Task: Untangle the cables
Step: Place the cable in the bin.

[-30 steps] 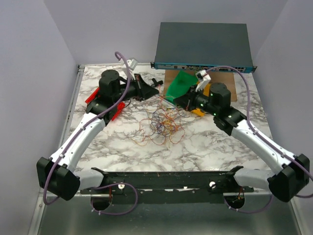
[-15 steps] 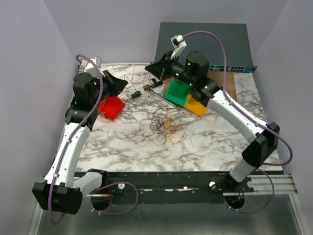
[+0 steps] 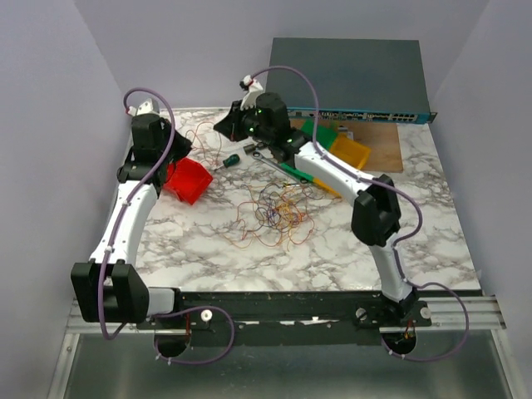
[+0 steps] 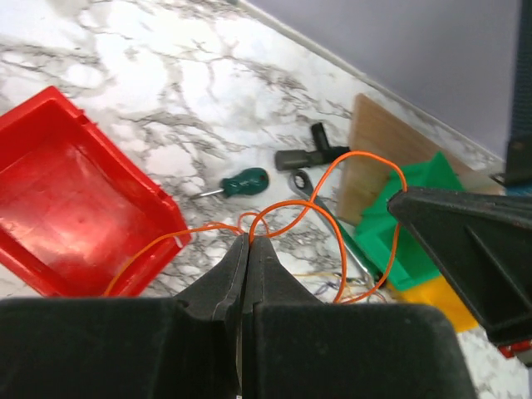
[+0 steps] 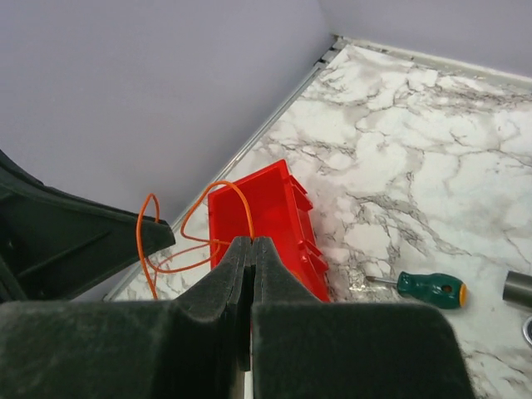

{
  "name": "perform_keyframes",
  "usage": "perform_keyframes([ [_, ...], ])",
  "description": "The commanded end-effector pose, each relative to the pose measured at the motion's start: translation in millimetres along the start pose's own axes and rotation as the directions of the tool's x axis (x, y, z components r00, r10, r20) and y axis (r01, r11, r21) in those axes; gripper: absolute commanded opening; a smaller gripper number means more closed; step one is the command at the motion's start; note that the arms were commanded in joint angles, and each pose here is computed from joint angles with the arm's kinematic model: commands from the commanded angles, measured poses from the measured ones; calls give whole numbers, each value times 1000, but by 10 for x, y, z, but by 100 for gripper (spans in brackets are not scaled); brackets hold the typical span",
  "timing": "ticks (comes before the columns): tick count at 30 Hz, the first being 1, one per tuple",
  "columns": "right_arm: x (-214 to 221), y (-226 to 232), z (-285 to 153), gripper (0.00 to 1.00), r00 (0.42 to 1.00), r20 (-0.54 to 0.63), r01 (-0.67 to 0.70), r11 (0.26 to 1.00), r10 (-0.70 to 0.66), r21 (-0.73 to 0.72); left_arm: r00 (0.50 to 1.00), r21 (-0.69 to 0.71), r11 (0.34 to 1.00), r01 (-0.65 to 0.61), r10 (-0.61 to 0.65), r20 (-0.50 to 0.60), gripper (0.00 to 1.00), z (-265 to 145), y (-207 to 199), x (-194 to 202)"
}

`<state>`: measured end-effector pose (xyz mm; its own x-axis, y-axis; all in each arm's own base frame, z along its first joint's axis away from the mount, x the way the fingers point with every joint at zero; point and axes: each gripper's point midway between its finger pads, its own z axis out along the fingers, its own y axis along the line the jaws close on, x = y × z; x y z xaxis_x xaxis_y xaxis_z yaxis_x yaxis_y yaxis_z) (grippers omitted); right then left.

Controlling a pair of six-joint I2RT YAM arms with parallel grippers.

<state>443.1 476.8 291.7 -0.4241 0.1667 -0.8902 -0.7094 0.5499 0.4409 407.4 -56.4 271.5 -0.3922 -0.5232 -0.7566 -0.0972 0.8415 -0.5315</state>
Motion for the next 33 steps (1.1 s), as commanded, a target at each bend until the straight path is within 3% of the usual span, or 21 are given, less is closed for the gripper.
perform_keyframes([
  [1, 151, 205, 292, 1, 1000, 7, 29, 999, -28, -36, 999, -105, 994, 3, 1, 40, 0, 153, 252, -162],
  [10, 861, 332, 714, 1, 999, -25, 29, 997, -31, -65, 999, -206, 978, 28, -33, -23, 0, 589, 847, -30],
  [18, 1341, 122, 1015, 1, 998, -47, 30, 1000, -30, -5, 998, -281, 959, -22, 4, -63, 0, 866, 1194, 5],
  [25, 1554, 127, 1159, 1, 997, -50, 55, 998, -55, -3, 996, -370, 928, -47, 18, -83, 0, 856, 1419, 28],
  [30, 1482, 248, 1162, 1, 996, -31, 82, 997, -83, -13, 1000, -430, 903, 3, 1, 9, 0, 634, 1561, -12],
  [33, 1452, 305, 1165, 1, 996, -20, 85, 996, -86, -22, 1000, -452, 892, 6, -3, 8, 0, 559, 1600, -13],
])
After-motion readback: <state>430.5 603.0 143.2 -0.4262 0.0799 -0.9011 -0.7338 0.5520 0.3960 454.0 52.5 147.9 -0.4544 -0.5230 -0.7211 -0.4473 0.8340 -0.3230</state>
